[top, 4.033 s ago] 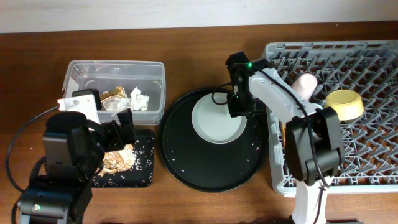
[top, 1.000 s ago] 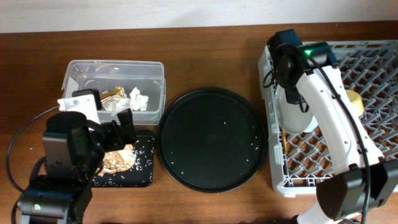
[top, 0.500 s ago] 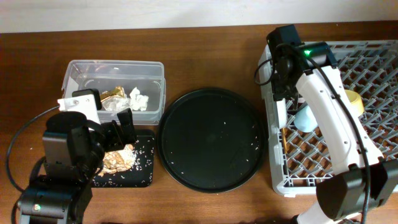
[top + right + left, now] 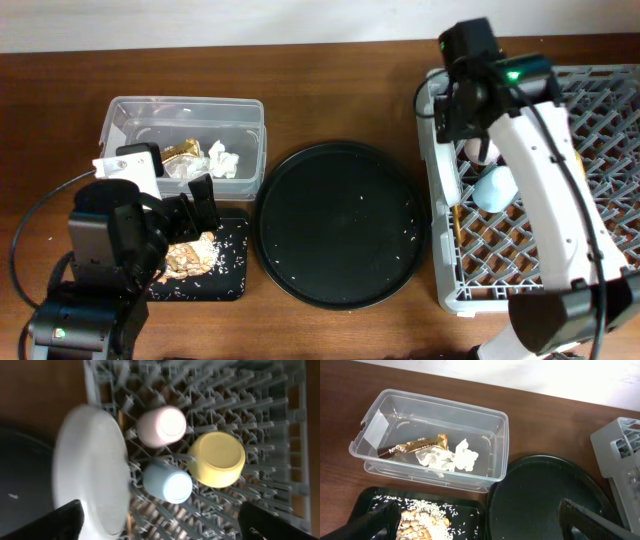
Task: Sort waste into correct bins and load items into the dishwasher rack
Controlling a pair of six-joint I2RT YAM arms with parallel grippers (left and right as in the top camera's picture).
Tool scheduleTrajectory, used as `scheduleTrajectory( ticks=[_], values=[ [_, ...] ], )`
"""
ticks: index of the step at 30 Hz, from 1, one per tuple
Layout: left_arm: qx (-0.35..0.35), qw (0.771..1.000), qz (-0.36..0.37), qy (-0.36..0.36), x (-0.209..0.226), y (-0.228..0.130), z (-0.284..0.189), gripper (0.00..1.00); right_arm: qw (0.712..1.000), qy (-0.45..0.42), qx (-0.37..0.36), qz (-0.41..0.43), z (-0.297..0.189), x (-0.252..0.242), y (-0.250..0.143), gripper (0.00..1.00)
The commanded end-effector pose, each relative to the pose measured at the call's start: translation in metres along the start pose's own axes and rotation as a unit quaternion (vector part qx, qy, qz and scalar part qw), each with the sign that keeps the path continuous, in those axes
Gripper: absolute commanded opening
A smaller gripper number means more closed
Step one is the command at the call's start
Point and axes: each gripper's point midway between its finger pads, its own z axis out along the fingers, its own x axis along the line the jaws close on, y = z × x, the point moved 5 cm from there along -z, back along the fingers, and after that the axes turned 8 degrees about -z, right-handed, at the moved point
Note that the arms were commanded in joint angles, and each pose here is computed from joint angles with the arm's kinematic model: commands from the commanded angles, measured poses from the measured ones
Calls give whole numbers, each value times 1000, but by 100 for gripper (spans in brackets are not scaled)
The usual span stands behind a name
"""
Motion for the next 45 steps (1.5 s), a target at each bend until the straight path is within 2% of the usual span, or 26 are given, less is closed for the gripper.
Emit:
scheduleTrajectory(
  ticks=[1,2,6,7,10,11,17,22,25,30,39,45],
  values=[
    [-11,1000,-7,5,1,5,-4,99,992,116,-50,21,-42,11,2,98],
    [-11,1000,-7,5,1,5,-4,99,985,166,-50,19,-50,21,-1,98],
    [-11,1000,-7,5,1,5,-4,99,969,244,-35,10,-59,38,-9,98],
    [-11,1000,-7,5,1,5,-4,99,966,257,-28,2,-59,41,-11,91],
    [-11,1000,-7,5,1,5,-4,99,958,286,-8,-9,-57,51,-17,8],
    [-11,1000,-7,5,1,5,-4,99,956,292,2,-10,-55,54,-20,4],
    [-11,1000,-7,5,1,5,-4,99,953,299,48,-16,-20,71,-34,4],
    [-11,1000,-7,5,1,5,-4,99,955,291,58,-17,20,87,-41,4],
    [-11,1000,-7,5,1,5,-4,99,966,252,54,-13,37,82,-41,4],
    [-11,1000,-7,5,1,5,-4,99,988,135,61,52,52,46,-41,4],
    [-11,1000,-7,5,1,5,-4,99,984,115,78,108,65,9,-46,4],
    [-11,1000,-7,5,1,5,-4,99,984,136,60,95,40,4,-35,4]
  ],
)
